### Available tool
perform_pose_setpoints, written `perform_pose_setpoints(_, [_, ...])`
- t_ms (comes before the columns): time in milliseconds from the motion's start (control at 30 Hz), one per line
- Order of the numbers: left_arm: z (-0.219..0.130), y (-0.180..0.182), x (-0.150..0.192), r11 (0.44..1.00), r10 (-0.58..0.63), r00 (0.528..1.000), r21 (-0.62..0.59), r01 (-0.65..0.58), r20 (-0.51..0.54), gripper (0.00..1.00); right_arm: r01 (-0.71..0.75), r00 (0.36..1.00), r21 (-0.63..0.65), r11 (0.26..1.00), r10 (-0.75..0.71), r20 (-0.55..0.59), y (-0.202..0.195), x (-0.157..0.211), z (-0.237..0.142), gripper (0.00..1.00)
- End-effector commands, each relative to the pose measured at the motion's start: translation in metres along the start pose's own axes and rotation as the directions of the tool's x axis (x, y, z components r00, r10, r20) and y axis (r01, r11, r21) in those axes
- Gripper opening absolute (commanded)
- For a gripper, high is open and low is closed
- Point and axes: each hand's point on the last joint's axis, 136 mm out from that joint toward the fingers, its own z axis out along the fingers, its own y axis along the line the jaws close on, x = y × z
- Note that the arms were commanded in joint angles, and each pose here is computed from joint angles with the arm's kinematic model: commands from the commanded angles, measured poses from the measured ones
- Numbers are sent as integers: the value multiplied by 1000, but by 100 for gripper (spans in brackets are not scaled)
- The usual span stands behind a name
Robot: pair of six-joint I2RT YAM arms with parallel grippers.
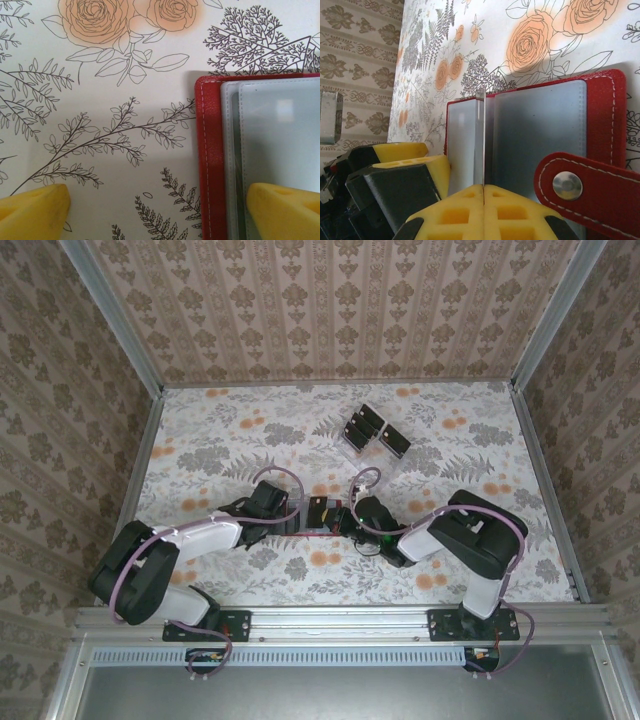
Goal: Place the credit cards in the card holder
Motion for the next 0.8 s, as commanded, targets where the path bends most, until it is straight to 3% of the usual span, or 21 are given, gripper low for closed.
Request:
perform_pose_setpoints(0, [2, 14, 22, 998, 8, 998, -55, -11, -58, 100, -23, 1000, -12, 1000, 23, -7, -5, 3, -3, 0])
perform_pose_setpoints(767, [2, 14, 21, 998, 8, 998, -54, -11, -57, 100, -56, 996, 17, 998, 57, -63, -17, 18, -7, 0])
